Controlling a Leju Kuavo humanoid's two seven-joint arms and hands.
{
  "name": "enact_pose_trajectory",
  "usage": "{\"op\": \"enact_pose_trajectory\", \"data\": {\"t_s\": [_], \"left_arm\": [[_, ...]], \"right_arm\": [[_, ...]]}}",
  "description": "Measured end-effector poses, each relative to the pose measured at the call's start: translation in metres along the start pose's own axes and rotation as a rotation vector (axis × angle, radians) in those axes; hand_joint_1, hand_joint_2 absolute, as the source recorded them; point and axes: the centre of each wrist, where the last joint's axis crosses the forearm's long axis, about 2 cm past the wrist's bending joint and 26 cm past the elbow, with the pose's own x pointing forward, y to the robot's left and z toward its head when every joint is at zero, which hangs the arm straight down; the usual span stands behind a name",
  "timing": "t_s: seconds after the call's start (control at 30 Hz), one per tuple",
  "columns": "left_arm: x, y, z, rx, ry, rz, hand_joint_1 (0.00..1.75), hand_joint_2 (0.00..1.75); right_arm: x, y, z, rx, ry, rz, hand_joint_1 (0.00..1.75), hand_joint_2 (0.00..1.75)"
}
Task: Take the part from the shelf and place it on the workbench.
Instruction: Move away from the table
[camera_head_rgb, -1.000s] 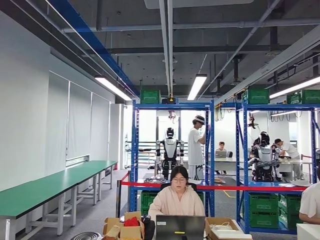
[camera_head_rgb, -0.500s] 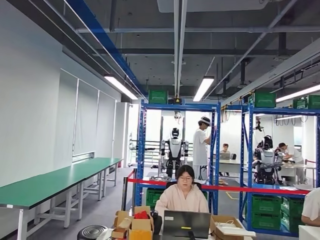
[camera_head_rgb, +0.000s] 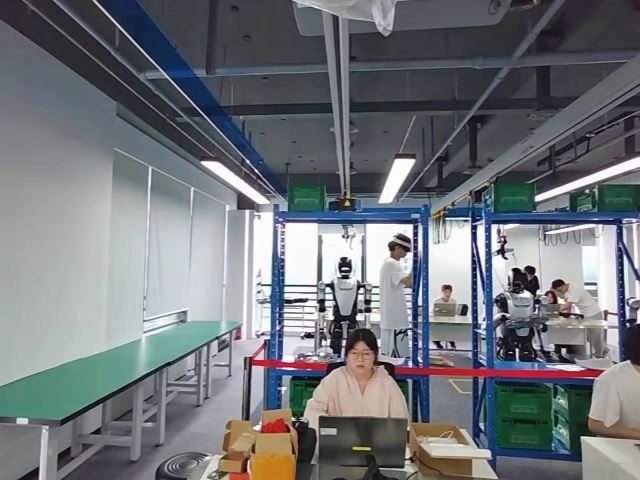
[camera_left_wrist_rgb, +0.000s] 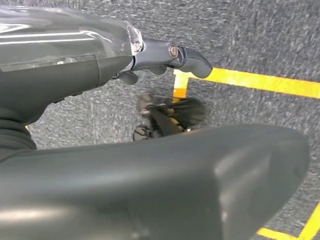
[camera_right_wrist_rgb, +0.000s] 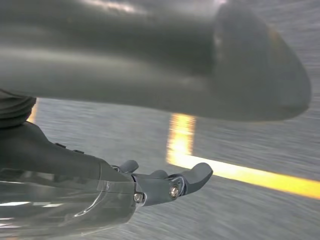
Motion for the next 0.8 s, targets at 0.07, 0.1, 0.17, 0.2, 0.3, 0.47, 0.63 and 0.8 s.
{"op": "enact_pose_trajectory", "data": {"t_s": [0.07,0.1,0.17,0.2,0.3,0.47,0.63,0.8], "left_arm": [[0.001,0.000,-0.001,-0.005,-0.003,-0.005,0.00,0.00],[0.002,0.001,-0.001,-0.006,-0.005,-0.007,0.00,0.00],[0.004,0.002,-0.002,-0.008,-0.010,-0.012,0.00,0.00],[0.005,0.002,-0.003,-0.009,-0.013,-0.014,0.00,0.00],[0.007,0.002,-0.004,-0.012,-0.019,-0.019,0.00,0.00],[0.009,0.002,-0.005,-0.017,-0.025,-0.027,0.00,0.00],[0.010,0.003,-0.006,-0.024,-0.026,-0.043,0.00,0.00],[0.012,0.002,-0.007,-0.019,-0.020,-0.052,0.00,0.00]], "right_arm": [[-0.004,0.004,0.001,0.021,0.069,0.000,0.00,0.00],[-0.005,0.006,0.002,0.031,0.092,-0.001,0.00,0.00],[-0.007,0.008,0.002,0.047,0.126,0.001,0.00,0.00],[-0.007,0.009,0.003,0.053,0.139,0.004,0.00,0.00],[-0.008,0.010,0.003,0.063,0.158,0.006,0.00,0.00],[-0.010,0.009,0.003,0.067,0.179,0.009,0.00,0.00],[-0.009,0.009,0.003,0.068,0.185,0.006,0.00,0.00],[-0.005,0.007,0.001,0.052,0.217,-0.049,0.00,0.00]]}}
